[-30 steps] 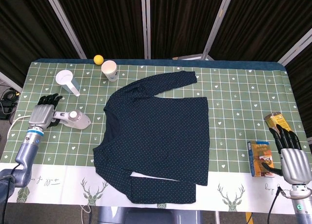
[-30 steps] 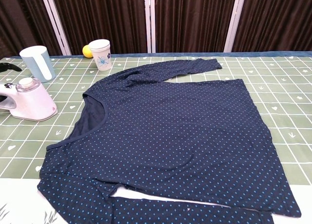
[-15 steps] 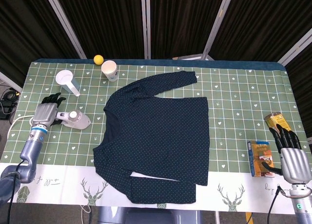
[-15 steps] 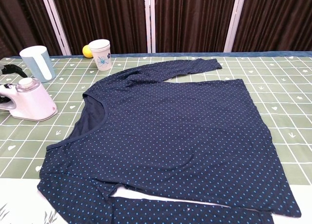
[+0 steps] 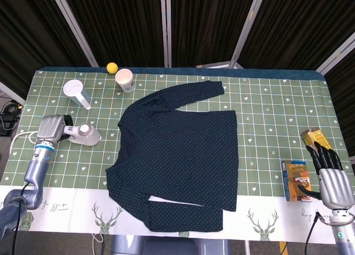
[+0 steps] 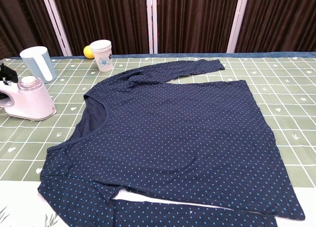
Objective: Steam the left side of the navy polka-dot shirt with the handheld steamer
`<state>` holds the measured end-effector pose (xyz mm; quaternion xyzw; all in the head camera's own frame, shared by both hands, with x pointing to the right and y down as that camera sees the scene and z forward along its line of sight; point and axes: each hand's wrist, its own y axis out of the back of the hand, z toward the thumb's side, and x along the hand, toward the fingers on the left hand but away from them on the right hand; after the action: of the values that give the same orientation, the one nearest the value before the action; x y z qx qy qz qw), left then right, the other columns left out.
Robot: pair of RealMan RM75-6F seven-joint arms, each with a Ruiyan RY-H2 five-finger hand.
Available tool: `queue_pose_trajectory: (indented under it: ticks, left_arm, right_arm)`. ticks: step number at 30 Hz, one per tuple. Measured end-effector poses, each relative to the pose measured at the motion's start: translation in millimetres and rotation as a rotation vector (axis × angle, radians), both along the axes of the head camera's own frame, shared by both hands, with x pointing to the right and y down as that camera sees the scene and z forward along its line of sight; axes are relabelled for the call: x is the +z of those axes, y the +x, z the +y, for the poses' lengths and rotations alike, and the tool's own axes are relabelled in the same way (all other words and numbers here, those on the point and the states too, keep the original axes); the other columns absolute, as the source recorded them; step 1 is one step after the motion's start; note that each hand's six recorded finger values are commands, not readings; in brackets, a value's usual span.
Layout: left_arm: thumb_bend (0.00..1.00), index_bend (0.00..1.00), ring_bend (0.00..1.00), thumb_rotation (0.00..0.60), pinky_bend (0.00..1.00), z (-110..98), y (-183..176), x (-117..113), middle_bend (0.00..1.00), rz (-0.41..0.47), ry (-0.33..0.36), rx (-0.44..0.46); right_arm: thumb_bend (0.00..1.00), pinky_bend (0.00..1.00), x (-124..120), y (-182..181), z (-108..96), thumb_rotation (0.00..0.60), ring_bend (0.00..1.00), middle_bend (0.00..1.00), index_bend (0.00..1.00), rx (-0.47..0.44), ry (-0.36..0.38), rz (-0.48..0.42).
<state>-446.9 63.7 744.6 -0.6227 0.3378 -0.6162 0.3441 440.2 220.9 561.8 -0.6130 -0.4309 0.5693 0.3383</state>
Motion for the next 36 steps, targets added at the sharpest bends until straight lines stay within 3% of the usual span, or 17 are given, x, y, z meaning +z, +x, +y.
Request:
queue_pose_trajectory:
  ticks: [3, 7, 16, 22, 26, 36]
  left_arm:
    - [0.66, 0.96, 0.66, 0.6, 0.87, 2, -1, -3, 0.75, 0.001, 0.015, 0.014]
    - [0.66, 0.97, 0.68, 0.6, 0.88, 6, -3, -8, 0.76, 0.026, 0.034, 0.023]
    - [0.7, 0.98, 0.74, 0.6, 0.97, 11, 8, -29, 0.84, 0.161, 0.077, 0.077]
    - [0.81, 0.99, 0.88, 0.6, 1.0, 14, 40, -50, 0.94, 0.302, 0.12, 0.147]
    - [0.83, 0.99, 0.89, 0.6, 1.0, 17, 69, -61, 0.95, 0.39, 0.12, 0.196]
    - [0.83, 0.99, 0.89, 0.6, 1.0, 26, 148, -67, 0.95, 0.461, 0.066, 0.338]
  right_arm:
    - [0.0, 0.0, 0, -1, 0, 0.6, 0.0, 0.0, 0.0, -0.002, 0.0, 0.0]
    - [0.0, 0.0, 0, -2, 1, 0.6, 0.0, 0.0, 0.0, -0.006, 0.001, -0.001]
    - [0.0, 0.0, -1, -4, 2, 0.6, 0.0, 0.0, 0.0, -0.011, 0.001, -0.004]
    - [0.0, 0.0, -2, -4, 1, 0.6, 0.0, 0.0, 0.0, -0.008, 0.004, -0.009]
    - [0.0, 0.0, -3, -3, 1, 0.6, 0.0, 0.0, 0.0, -0.005, 0.007, -0.01]
    - [0.0, 0.0, -5, 1, 0, 0.6, 0.0, 0.0, 0.0, 0.004, 0.011, -0.014]
